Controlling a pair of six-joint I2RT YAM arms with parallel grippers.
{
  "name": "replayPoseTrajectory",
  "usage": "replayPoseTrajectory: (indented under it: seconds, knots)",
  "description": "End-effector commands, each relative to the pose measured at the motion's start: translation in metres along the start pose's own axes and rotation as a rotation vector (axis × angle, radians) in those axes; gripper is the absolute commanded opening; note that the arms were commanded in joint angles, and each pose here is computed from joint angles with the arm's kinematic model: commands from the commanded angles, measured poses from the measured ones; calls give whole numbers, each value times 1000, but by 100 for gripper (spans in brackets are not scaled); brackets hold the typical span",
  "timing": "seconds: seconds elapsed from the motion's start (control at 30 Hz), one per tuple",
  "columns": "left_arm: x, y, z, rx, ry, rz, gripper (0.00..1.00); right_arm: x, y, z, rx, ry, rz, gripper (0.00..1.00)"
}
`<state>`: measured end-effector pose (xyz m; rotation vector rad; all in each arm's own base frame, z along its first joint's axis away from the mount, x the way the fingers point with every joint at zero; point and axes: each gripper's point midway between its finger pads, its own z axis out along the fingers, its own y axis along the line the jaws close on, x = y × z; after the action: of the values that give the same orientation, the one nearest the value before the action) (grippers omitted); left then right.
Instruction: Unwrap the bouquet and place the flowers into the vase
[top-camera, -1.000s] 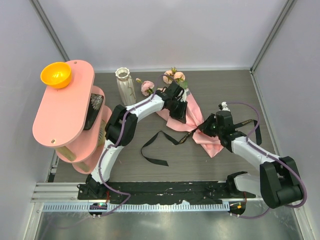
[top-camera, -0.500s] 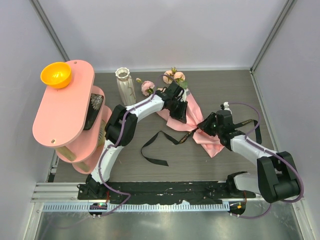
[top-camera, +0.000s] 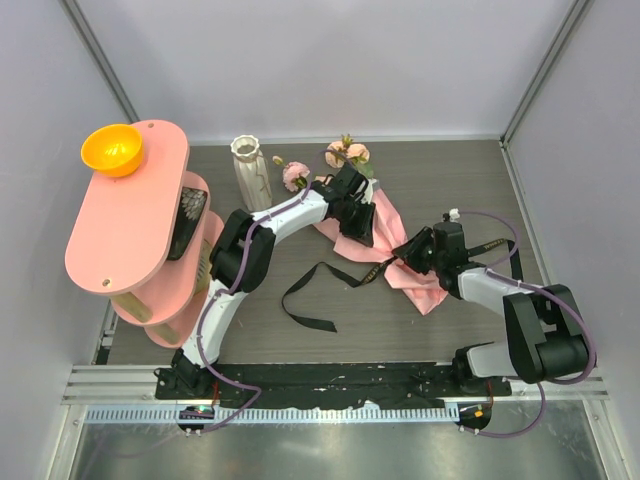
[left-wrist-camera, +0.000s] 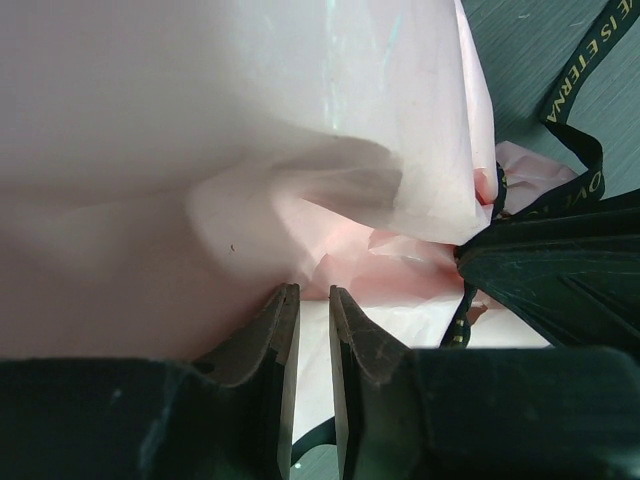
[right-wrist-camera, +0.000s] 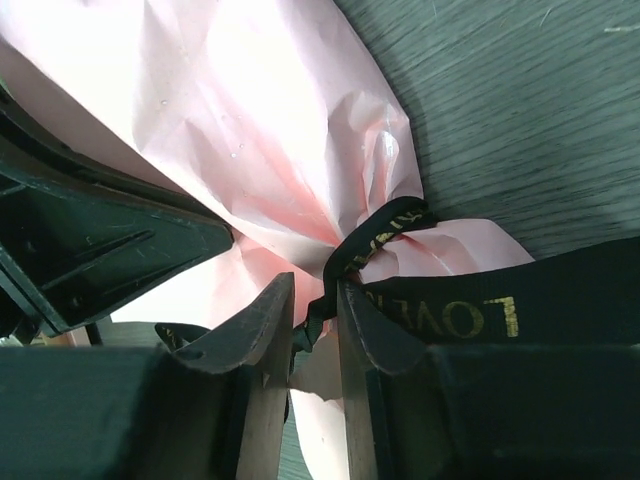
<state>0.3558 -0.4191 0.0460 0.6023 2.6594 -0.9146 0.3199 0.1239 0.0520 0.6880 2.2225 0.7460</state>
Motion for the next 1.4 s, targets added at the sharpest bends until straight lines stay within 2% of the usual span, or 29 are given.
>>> replayPoseTrajectory:
  seconds: [0.0, 0.2, 0.43, 0.63, 0.83, 0.9, 0.93, 1.0, 1.1, 1.17, 1.37]
  knots:
    - [5, -3, -4, -10, 4, 13, 22, -7, 12, 6, -42, -7, 42, 31]
    - [9, -4, -2, -11, 15, 14, 22, -21, 54, -3, -236, -51, 43, 29]
    - [8, -5, -3, -14, 10, 20, 23, -34, 80, -16, -352, -82, 75, 29]
    - [11, -4, -3, -21, 14, 24, 22, -33, 67, -14, -333, -87, 82, 29]
    - [13, -2, 0, -32, 20, 23, 23, -38, 63, -13, -338, -98, 86, 20]
    - [14, -2, 1, -36, 22, 23, 22, -42, 67, -12, -364, -114, 78, 14]
    - [15, 2, 2, -49, 24, 21, 22, -43, 68, -10, -371, -112, 86, 7]
    - [18, 8, 4, -74, 34, 17, 22, -50, 77, -14, -407, -122, 82, 1]
    - [23, 18, 6, -115, 55, 17, 19, -73, 91, -28, -442, -181, 73, 1]
    - [25, 23, 6, -139, 67, 19, 18, -104, 99, -48, -449, -275, 54, 1]
    - [28, 29, 7, -168, 80, 23, 17, -179, 58, -97, -212, -543, 144, 1]
